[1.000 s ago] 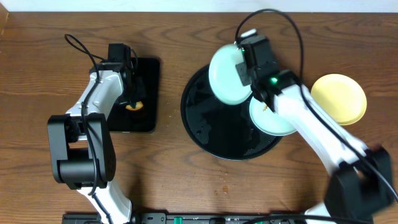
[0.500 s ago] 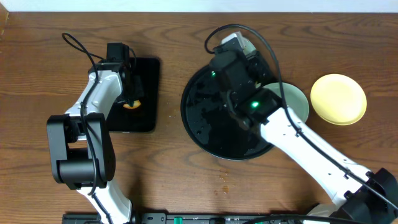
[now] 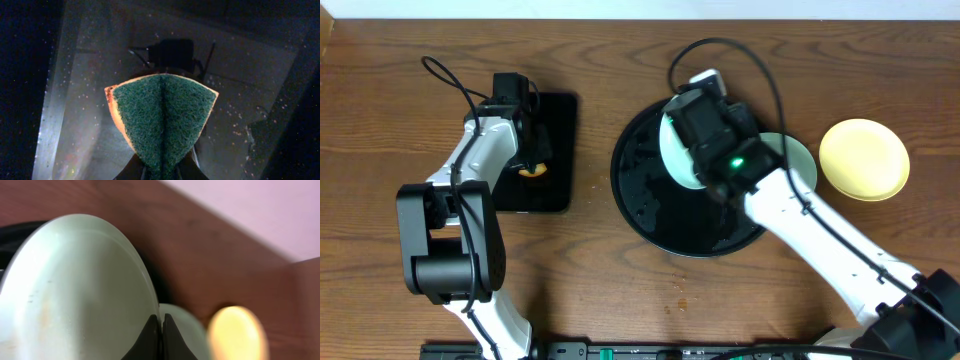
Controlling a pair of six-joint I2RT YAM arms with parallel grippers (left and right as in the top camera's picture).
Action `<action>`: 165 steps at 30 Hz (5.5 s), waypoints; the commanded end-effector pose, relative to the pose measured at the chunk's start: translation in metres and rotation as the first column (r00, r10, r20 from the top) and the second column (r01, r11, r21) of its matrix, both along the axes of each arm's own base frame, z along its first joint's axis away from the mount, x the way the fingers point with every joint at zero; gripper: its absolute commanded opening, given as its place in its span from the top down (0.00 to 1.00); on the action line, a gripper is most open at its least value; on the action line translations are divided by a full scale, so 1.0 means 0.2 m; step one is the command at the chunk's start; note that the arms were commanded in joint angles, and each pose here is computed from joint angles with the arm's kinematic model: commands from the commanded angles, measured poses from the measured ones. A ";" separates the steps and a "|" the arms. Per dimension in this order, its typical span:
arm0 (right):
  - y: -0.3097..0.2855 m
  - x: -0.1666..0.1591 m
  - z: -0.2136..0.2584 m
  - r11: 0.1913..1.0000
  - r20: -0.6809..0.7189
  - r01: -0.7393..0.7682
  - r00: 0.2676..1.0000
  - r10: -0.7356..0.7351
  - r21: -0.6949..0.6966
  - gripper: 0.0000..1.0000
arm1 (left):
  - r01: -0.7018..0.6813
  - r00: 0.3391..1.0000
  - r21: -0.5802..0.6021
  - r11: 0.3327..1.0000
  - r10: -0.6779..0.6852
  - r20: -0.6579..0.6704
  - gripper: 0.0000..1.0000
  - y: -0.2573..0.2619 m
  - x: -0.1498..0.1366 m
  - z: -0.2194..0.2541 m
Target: Clean dirty plates on tray and stack at the side
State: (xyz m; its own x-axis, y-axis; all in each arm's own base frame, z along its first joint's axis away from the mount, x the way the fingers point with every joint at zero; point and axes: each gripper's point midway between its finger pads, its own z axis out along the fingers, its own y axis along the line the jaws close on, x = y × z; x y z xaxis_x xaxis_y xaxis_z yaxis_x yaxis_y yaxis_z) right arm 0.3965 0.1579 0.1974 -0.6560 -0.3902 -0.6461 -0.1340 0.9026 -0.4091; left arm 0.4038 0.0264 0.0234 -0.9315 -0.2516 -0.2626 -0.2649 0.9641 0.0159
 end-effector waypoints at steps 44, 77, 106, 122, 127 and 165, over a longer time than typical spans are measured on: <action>0.11 0.14 -0.84 0.894 -0.147 -0.101 0.972 0.181 0.436 0.85 | 0.035 0.995 0.022 0.999 -0.033 -0.099 0.24 0.03 -0.11 -0.08; 0.11 0.14 -0.84 0.894 -0.148 -0.101 0.972 0.182 0.436 0.83 | 0.029 0.990 0.067 0.997 -0.037 0.133 0.61 0.06 0.09 -0.19; 0.11 0.14 -0.86 0.896 -0.158 -0.097 0.971 0.181 0.434 0.62 | 0.032 0.979 0.056 0.998 -0.043 0.198 0.54 0.05 0.16 -0.16; 0.12 0.14 -1.00 0.906 -0.186 -0.125 0.959 0.215 0.404 0.73 | 0.040 0.985 0.041 0.998 -0.046 0.165 0.73 0.03 0.12 -0.18; 0.04 0.16 -0.98 0.931 -0.170 -0.054 0.978 0.122 0.360 0.99 | 0.041 0.987 0.041 0.998 -0.046 0.152 0.76 0.03 0.11 -0.18; 0.01 0.16 -0.85 0.900 -0.162 0.049 0.986 0.024 0.434 0.99 | 0.246 0.899 -0.072 0.967 -0.200 0.391 0.92 -0.18 0.15 0.58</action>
